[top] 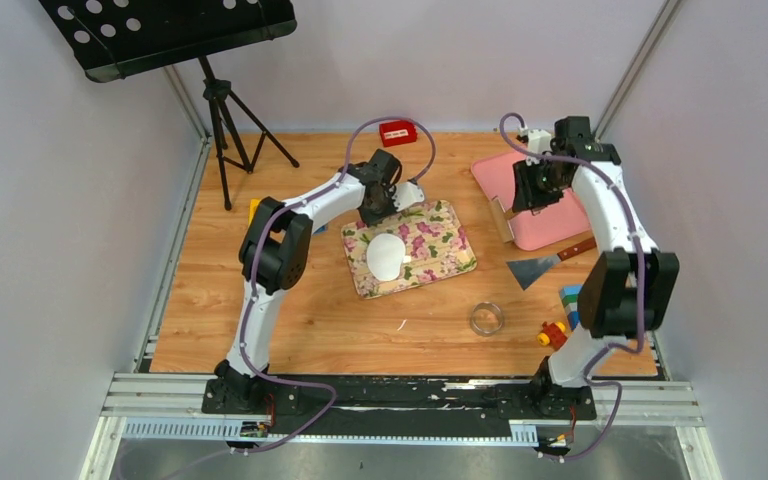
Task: Roll out the dumpling wrappers from the dough
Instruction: Place the rolling pin at the center of the board.
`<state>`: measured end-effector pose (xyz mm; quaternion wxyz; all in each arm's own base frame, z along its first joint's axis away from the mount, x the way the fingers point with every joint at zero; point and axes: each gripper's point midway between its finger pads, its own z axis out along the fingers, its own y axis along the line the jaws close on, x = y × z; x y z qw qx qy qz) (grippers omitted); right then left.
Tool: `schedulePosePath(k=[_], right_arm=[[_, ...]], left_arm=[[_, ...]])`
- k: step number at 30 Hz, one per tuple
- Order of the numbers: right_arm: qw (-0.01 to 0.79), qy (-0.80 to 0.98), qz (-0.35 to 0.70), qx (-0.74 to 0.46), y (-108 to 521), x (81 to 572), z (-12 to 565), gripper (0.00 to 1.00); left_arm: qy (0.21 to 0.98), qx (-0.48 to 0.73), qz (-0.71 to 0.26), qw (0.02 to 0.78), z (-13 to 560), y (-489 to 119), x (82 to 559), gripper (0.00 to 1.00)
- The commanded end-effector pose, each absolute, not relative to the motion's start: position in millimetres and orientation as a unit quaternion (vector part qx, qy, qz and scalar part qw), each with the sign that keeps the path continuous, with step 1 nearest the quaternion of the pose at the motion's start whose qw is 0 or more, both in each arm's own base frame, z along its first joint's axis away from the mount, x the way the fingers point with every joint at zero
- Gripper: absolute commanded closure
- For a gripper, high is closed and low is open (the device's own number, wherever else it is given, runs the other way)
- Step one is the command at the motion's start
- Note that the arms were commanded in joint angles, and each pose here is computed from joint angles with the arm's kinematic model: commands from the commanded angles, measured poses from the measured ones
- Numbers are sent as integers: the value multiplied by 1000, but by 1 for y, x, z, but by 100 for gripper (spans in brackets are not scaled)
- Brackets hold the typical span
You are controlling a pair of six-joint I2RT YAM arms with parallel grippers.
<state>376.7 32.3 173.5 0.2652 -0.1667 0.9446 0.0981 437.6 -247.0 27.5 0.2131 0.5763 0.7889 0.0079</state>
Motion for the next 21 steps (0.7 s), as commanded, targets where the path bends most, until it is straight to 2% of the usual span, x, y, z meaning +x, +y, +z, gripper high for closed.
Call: schedulePosePath(k=[1, 4, 9, 10, 11, 13, 15, 16, 21], right_arm=[[230, 930, 241, -159, 45, 407, 164, 90], [169, 925, 307, -144, 52, 413, 152, 87], [142, 926, 321, -142, 52, 427, 126, 81], [139, 926, 320, -145, 51, 428, 122, 79], [134, 927, 317, -146, 49, 429, 118, 73], [127, 931, 308, -148, 46, 429, 111, 56], [127, 935, 294, -150, 41, 429, 111, 36], [131, 936, 288, -153, 39, 430, 113, 28], [166, 944, 240, -155, 22, 438, 138, 17]], left_arm=[[783, 596, 35, 175, 6, -232, 441, 100], [787, 585, 46, 190, 7, -231, 446, 100], [800, 563, 53, 202, 9, -232, 451, 98], [801, 559, 55, 207, 10, -233, 453, 95], [802, 556, 55, 211, 11, -233, 454, 86], [805, 547, 61, 223, 16, -234, 459, 73], [805, 542, 66, 233, 22, -236, 464, 54], [805, 538, 69, 238, 26, -237, 467, 47], [809, 523, 67, 260, 47, -243, 474, 27]])
